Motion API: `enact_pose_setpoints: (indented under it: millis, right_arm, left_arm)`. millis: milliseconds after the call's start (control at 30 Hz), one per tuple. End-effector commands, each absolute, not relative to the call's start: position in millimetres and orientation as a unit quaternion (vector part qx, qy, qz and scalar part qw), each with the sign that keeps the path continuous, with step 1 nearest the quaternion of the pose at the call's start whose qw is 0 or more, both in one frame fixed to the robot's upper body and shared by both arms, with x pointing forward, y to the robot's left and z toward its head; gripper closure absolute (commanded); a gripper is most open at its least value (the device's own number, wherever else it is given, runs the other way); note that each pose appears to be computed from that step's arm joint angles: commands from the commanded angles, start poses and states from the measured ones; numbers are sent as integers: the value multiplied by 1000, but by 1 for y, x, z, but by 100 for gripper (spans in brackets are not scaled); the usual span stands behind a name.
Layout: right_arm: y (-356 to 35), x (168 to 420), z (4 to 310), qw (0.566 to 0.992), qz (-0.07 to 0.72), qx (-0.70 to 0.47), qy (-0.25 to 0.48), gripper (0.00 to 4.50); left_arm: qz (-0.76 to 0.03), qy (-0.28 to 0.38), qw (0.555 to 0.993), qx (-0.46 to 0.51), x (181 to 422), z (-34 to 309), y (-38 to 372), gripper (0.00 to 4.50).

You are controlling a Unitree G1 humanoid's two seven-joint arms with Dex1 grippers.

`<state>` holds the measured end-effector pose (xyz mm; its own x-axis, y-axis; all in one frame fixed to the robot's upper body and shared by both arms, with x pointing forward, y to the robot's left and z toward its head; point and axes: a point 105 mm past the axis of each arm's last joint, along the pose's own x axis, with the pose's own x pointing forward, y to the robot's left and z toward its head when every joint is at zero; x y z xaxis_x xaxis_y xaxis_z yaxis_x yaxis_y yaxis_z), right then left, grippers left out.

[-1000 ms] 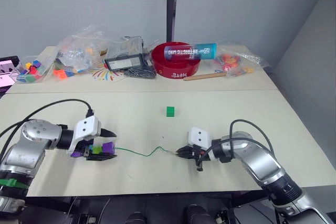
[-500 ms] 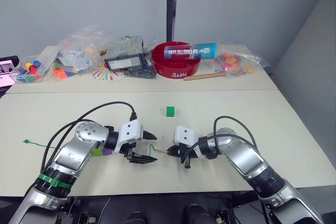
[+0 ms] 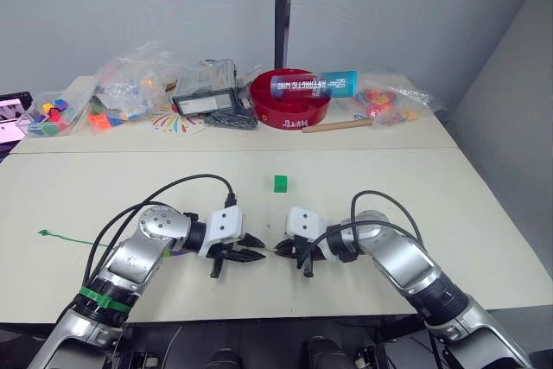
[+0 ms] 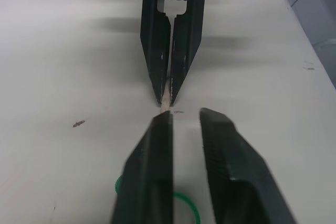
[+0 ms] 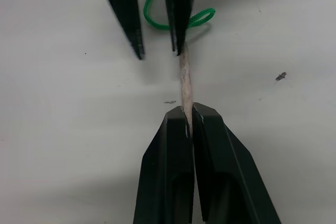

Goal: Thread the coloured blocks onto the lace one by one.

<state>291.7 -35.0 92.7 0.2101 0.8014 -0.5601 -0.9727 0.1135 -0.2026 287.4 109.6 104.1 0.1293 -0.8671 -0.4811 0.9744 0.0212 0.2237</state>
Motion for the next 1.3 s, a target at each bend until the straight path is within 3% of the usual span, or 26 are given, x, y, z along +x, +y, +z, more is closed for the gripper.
enact_pose_setpoints:
  millis: [33, 300, 333, 433, 467, 500, 633, 867, 1200, 1300]
  right_arm:
    - [-33, 292, 102, 730, 609, -273, 144, 450]
    - [-33, 291, 102, 729, 610, -274, 146, 450]
    - [-33, 291, 102, 730, 609, -274, 146, 450]
    - [-34, 291, 102, 730, 608, -275, 147, 450]
    - [-34, 292, 102, 731, 607, -275, 147, 450]
    - [-34, 292, 102, 731, 607, -275, 147, 450]
    - [-34, 292, 103, 731, 607, -275, 147, 450]
    - [-34, 292, 105, 733, 605, -275, 146, 450]
    - [-35, 293, 104, 734, 602, -275, 148, 450]
    - [-35, 293, 104, 734, 602, -276, 148, 450]
  left_arm:
    - [-646, 93, 708, 270, 292, 107, 109, 449]
    - [-650, 72, 717, 243, 295, 111, 106, 449]
    - [-659, 73, 715, 222, 291, 116, 105, 393]
    - [-661, 59, 712, 228, 288, 125, 104, 302]
    - [-656, 56, 713, 239, 289, 125, 105, 302]
    - [-647, 55, 716, 256, 292, 125, 106, 235]
    - [-639, 72, 706, 295, 295, 116, 107, 116]
    - [-634, 83, 708, 299, 306, 100, 96, 116]
    - [-638, 90, 708, 290, 309, 99, 97, 432]
    - [-639, 89, 707, 290, 307, 99, 97, 447]
